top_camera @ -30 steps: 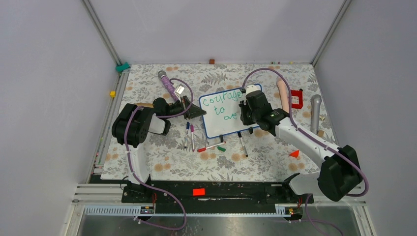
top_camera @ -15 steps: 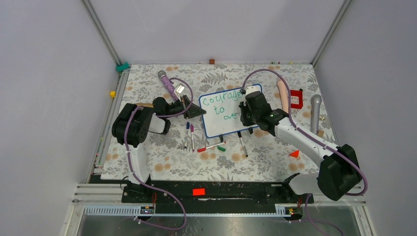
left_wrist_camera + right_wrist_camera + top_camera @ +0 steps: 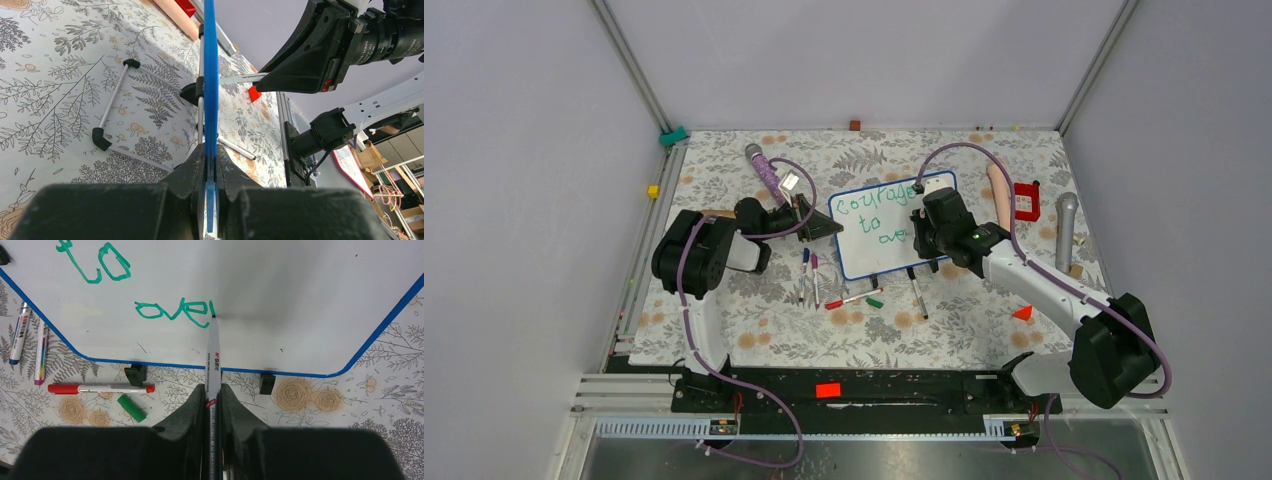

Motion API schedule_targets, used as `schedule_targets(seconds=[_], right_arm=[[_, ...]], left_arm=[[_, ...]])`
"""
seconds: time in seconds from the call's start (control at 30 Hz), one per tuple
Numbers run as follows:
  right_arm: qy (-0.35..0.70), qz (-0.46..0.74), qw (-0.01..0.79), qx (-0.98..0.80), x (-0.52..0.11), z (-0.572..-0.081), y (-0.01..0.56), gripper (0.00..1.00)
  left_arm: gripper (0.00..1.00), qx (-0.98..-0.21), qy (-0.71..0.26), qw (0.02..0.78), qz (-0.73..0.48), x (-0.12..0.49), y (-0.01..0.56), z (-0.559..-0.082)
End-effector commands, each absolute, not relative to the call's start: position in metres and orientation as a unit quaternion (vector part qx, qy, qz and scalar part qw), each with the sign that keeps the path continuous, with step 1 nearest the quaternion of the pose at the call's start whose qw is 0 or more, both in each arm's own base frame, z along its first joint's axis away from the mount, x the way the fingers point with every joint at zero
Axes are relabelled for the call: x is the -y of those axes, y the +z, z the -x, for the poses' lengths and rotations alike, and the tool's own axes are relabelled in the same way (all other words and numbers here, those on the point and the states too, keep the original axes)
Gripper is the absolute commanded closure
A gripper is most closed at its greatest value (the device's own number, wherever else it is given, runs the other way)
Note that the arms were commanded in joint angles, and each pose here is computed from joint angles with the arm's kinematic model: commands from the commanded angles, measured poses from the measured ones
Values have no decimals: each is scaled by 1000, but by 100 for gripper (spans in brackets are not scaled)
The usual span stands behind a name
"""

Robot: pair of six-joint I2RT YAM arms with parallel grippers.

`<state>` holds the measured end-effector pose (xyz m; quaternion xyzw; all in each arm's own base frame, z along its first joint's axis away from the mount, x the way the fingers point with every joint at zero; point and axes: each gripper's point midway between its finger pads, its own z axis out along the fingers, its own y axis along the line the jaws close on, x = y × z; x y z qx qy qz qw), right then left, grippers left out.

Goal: Write a sentence on the whiteboard

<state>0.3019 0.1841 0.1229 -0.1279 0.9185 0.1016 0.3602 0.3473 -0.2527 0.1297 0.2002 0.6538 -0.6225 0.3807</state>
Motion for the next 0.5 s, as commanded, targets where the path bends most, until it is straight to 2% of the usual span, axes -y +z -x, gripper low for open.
schedule_targets(seconds=[0.0,0.47], right_arm=[[96,123,356,-921,-181,-303,117,100],[95,126,364,-918,-183,-308,123,100]], left_arm=[[100,-629,-622,408,-226,253,145,-353],[100,-628,-622,410,-227,254,146,-354]])
